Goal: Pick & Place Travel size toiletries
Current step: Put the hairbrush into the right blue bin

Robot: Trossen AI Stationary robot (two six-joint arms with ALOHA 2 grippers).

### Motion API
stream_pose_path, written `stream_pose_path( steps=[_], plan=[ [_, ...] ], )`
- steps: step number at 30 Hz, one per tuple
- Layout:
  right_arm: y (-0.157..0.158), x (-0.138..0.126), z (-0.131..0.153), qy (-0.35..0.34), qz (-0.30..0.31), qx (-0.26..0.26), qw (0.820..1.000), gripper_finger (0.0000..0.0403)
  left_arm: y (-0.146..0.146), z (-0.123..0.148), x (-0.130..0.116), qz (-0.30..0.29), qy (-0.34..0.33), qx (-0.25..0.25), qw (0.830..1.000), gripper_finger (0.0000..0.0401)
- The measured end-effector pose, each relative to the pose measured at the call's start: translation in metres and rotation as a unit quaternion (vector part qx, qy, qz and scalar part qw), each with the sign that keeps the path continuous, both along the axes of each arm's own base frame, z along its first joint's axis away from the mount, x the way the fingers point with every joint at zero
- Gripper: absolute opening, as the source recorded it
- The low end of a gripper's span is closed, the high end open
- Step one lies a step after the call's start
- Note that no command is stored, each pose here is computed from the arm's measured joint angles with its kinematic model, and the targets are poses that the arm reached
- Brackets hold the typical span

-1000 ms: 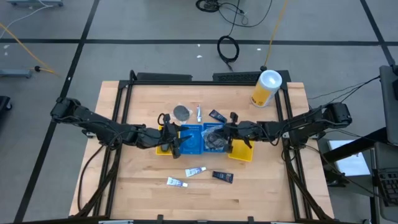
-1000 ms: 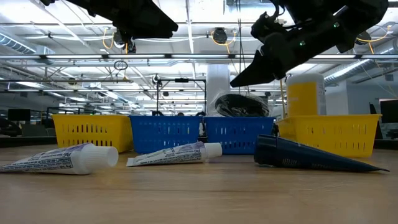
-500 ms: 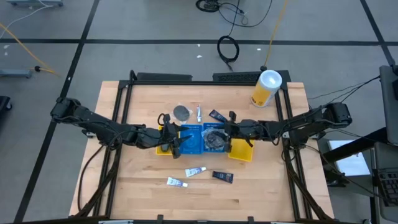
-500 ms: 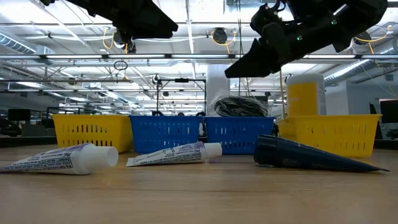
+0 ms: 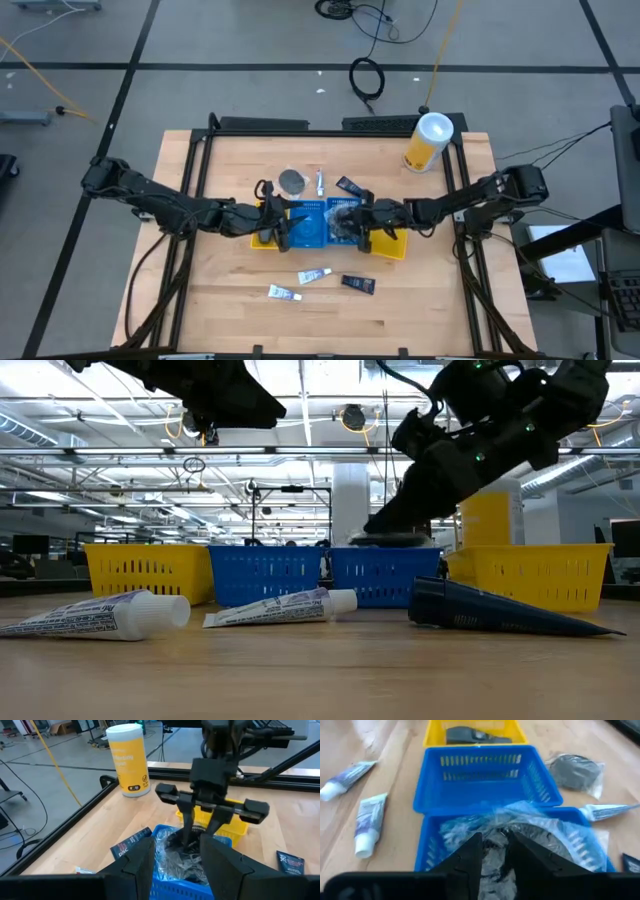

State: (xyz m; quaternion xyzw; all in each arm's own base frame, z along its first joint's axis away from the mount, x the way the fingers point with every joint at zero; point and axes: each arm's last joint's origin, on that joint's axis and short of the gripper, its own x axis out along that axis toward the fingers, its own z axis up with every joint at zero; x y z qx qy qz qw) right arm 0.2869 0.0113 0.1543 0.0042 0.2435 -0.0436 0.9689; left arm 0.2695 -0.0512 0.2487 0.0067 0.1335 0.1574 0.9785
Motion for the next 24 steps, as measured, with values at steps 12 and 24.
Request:
stream_pose_path(
  steps=[12, 24],
  plan=[
    [-0.007, -0.001, -0.005, 0.021, -0.016, 0.003, 1.0, 0.0093, 0.0, -0.001, 0.0, 0.0, 0.004, 0.001, 1.0, 0.0159],
    [-0.009, -0.003, 0.021, -0.047, -0.01, -0.009, 0.999, 0.0093, 0.0, -0.002, -0.001, 0.0, 0.01, 0.002, 1.0, 0.0159]
  ],
)
